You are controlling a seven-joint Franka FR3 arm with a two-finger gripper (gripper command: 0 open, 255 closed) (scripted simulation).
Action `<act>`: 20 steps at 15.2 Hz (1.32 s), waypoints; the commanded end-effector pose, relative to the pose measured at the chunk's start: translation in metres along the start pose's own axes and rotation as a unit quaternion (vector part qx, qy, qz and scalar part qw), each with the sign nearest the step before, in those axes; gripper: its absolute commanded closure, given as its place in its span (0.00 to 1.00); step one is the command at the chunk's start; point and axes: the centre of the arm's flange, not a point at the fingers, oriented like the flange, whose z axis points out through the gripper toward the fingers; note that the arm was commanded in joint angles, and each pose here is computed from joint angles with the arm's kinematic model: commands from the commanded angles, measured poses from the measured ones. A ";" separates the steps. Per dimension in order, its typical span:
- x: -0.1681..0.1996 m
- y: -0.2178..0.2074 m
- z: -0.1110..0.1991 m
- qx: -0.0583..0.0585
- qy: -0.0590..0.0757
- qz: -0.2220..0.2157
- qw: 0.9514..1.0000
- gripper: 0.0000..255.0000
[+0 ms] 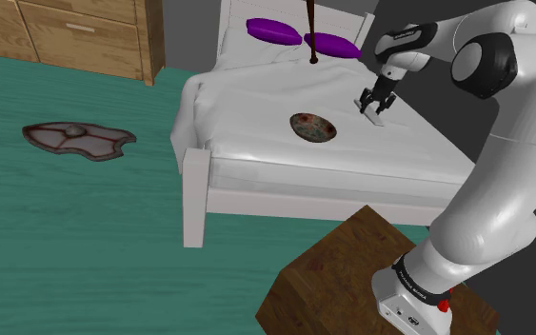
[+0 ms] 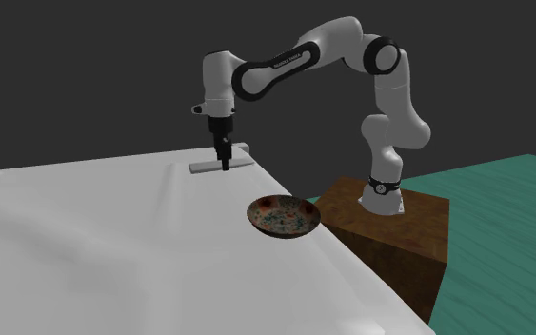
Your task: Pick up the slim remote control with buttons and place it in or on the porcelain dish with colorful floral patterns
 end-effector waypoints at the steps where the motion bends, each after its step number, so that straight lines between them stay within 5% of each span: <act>1: 0.001 -0.001 -0.012 0.000 0.000 0.000 1.000 1.00; 4: 0.001 -0.002 -0.027 0.000 0.000 0.000 1.000 1.00; 20: -0.072 -0.200 -0.028 0.000 0.000 0.000 1.000 1.00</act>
